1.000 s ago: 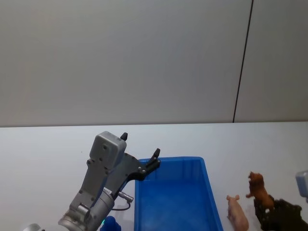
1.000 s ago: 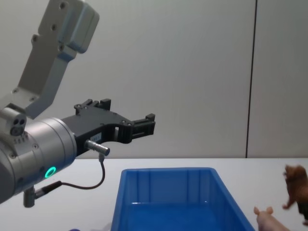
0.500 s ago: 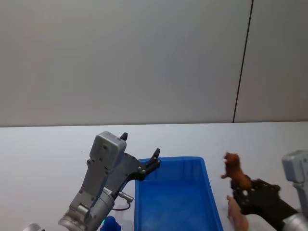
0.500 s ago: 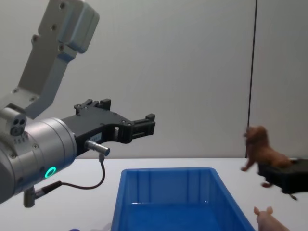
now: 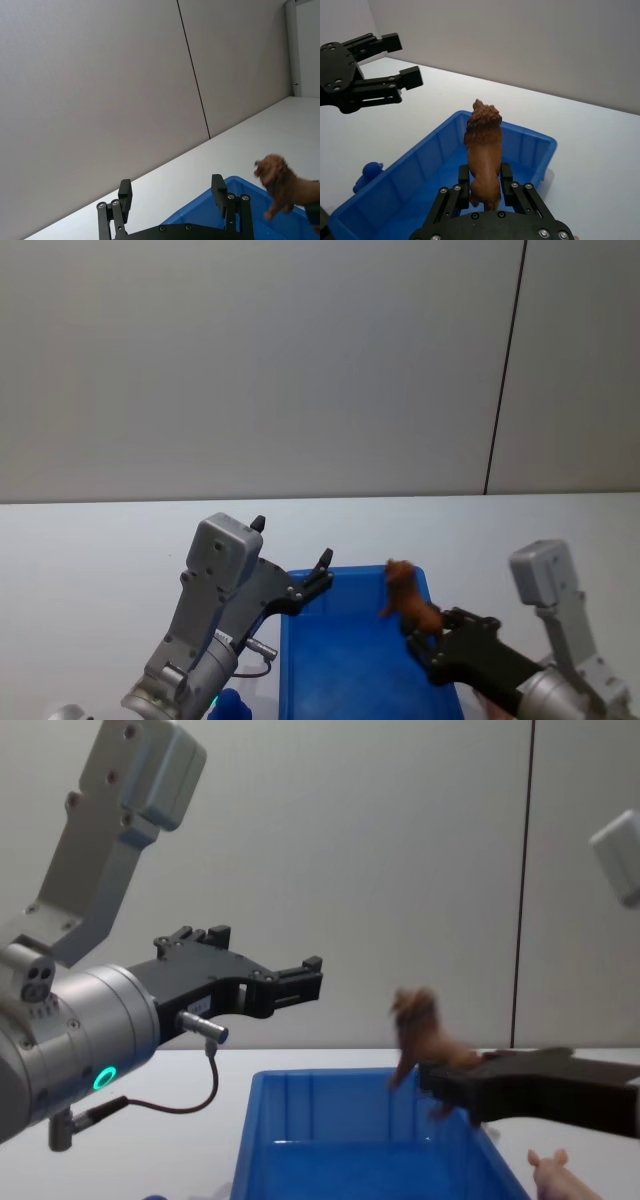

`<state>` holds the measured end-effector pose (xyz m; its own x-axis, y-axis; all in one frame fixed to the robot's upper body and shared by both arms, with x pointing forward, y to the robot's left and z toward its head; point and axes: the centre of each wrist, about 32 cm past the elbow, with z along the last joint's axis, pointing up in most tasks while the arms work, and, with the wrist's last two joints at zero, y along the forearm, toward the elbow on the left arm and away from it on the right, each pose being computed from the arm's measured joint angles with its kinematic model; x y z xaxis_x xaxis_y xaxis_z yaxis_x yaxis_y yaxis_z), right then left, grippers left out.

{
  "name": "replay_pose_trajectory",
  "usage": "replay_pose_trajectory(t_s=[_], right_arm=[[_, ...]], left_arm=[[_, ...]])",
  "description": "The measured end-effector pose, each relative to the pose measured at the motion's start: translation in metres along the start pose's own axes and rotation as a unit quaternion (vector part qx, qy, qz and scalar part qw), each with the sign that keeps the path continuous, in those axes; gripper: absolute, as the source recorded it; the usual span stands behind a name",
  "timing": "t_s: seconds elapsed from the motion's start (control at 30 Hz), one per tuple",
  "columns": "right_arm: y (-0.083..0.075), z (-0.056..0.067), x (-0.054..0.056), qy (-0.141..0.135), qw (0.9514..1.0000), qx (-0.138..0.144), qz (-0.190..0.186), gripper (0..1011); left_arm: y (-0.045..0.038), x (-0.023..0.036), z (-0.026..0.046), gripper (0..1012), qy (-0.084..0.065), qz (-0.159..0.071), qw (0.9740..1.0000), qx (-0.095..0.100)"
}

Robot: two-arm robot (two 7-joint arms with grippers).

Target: Pick up the two dolls from the table and place them into the box.

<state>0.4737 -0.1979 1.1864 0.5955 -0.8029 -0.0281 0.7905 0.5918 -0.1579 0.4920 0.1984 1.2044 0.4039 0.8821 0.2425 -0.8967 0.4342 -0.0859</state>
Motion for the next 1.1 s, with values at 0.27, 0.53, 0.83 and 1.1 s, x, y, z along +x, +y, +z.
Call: replay_pose_trajectory(t_s=[0.27, 0.53, 0.83, 1.1], right_arm=[[0.017, -0.002, -0.004, 0.007, 0.9997, -0.007, 0.022, 590], [0.022, -0.003, -0.004, 0.006, 0.9998, -0.009, 0.017, 819], [0.015, -0.003, -0.003, -0.008, 0.9998, -0.004, -0.017, 1001], [0.000, -0.004, -0.003, -0.023, 0.9982, 0.001, -0.056, 1001]], left_arm=[[0.0000, 0.0000, 0.0000, 1001, 0.000, 0.000, 1.0000, 0.000], [0.0000, 0.0000, 0.0000, 1001, 0.000, 0.000, 1.0000, 0.000], [0.0000, 0.0000, 0.0000, 1001, 0.000, 0.000, 1.0000, 0.000], [0.0000, 0.0000, 0.0000, 1001, 0.000, 0.000, 1.0000, 0.000]])
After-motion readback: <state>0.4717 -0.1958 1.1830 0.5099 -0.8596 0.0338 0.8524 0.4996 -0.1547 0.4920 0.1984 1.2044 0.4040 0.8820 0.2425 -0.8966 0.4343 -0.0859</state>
